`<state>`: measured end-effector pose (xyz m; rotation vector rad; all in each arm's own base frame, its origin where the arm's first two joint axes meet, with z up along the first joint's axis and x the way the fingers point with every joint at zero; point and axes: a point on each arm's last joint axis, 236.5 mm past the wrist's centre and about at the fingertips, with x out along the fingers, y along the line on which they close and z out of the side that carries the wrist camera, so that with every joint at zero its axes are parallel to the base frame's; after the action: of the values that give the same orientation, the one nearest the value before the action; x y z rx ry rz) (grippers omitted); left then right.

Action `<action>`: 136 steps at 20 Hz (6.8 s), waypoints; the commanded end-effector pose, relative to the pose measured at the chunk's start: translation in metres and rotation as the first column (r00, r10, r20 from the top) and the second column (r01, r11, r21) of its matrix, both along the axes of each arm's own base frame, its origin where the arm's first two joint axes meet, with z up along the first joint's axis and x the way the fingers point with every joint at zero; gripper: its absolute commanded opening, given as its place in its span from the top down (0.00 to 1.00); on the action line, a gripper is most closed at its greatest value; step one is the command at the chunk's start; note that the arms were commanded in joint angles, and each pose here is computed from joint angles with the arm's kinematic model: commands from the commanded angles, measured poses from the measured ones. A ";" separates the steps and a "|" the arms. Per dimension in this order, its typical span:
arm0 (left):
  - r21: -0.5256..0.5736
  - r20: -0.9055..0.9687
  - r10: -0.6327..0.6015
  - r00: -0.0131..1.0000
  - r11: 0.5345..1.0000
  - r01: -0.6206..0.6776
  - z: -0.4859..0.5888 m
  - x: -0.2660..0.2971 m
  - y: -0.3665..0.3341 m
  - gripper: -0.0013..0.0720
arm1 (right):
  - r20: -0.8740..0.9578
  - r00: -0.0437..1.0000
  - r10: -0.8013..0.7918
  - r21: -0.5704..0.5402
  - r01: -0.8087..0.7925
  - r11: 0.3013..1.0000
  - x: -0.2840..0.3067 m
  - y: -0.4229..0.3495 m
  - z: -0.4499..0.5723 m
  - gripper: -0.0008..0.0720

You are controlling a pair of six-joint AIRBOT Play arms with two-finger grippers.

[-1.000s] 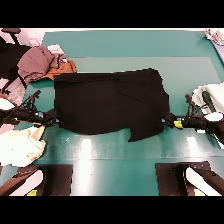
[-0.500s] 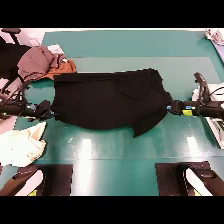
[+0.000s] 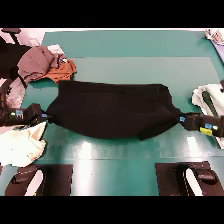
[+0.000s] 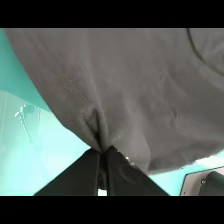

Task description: Fold the shirts.

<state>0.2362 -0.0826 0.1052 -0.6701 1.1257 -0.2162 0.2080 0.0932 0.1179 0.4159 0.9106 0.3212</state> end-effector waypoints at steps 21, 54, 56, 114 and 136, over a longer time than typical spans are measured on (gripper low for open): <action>-0.080 -0.009 0.326 0.945 0.942 -0.326 -0.096 0.154 0.054 0.95 | -0.183 0.981 -0.071 -0.126 0.048 0.991 0.190 -0.010 -0.101 0.97; 0.239 0.121 -0.314 0.942 0.930 0.279 -0.035 0.204 -0.030 0.67 | -0.323 0.924 -0.207 -0.143 0.168 0.975 0.186 -0.145 -0.109 0.03; 0.274 0.145 -0.415 0.898 0.889 0.366 -0.035 0.197 -0.078 0.67 | -0.352 0.913 -0.207 -0.019 0.215 0.976 0.174 -0.148 -0.121 0.01; 0.617 0.048 -0.590 0.806 0.652 0.441 -0.003 0.222 -0.138 0.95 | -0.343 0.860 0.378 0.378 -0.242 0.894 0.184 0.220 0.028 0.97; 0.732 0.168 -0.214 0.962 0.681 0.023 0.160 0.124 0.023 0.95 | 0.035 0.935 0.354 0.595 -0.304 0.744 0.238 0.450 -0.036 0.43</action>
<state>0.3649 -0.0611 0.2649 0.1538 0.9008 0.0502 0.4335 0.5760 0.0666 0.9963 0.9870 0.8866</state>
